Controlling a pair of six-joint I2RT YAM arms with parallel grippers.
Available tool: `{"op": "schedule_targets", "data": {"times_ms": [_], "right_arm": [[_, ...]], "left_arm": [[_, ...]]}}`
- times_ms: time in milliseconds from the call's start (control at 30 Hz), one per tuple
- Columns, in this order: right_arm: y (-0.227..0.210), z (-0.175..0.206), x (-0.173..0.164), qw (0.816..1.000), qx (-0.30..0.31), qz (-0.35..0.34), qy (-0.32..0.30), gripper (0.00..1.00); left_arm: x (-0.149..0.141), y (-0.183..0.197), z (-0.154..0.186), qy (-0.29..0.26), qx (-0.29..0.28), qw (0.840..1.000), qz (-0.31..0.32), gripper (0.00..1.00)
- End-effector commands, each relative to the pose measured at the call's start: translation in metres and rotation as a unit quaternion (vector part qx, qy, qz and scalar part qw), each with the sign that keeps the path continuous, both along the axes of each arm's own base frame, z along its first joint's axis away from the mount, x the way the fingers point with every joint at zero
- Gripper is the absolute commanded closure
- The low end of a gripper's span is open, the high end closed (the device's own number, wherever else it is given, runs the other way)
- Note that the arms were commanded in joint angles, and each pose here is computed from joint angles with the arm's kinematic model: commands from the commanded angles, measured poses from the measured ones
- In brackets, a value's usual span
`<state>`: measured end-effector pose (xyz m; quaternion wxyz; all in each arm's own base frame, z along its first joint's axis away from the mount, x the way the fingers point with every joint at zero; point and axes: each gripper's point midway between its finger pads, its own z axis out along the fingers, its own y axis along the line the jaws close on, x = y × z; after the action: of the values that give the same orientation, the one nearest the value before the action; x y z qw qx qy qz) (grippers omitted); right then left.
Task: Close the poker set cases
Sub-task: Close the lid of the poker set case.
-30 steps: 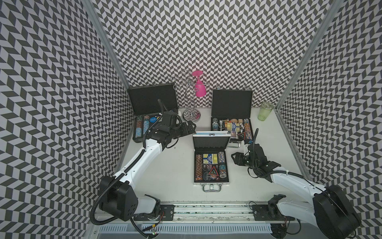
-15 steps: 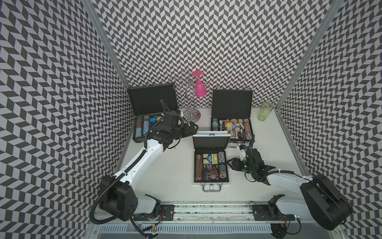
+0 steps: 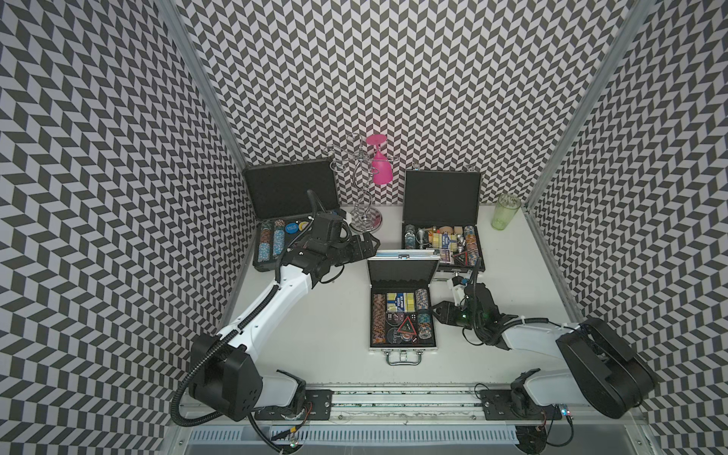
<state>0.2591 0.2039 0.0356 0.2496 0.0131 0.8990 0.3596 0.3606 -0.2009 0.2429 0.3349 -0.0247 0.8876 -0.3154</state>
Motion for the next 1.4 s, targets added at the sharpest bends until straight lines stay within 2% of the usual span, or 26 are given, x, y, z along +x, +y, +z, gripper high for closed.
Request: {"op": "schedule_targets", "data": {"times_ms": [0,300,533,1100,1367], "right_arm": [[0.014,0.01,0.009,1.0,0.023,0.01,-0.018,0.68],[0.026,0.006,0.011,1.0,0.021,0.019,-0.012,0.7],[0.022,-0.003,0.012,1.0,0.017,-0.023,0.007,0.71],[0.024,-0.007,0.026,0.997,0.015,-0.066,0.038,0.74],[0.026,-0.005,0.02,0.996,0.017,-0.073,0.056,0.74]], "left_arm": [[0.0,-0.004,-0.001,0.001,0.001,1.0,-0.01,0.05],[-0.005,-0.001,-0.005,0.005,0.006,1.0,-0.007,0.06],[-0.009,0.007,0.003,-0.009,0.025,1.0,-0.005,0.05],[-0.027,0.011,-0.03,0.026,0.018,0.999,-0.001,0.06],[-0.032,0.014,-0.045,0.04,0.021,0.999,0.004,0.06]]}}
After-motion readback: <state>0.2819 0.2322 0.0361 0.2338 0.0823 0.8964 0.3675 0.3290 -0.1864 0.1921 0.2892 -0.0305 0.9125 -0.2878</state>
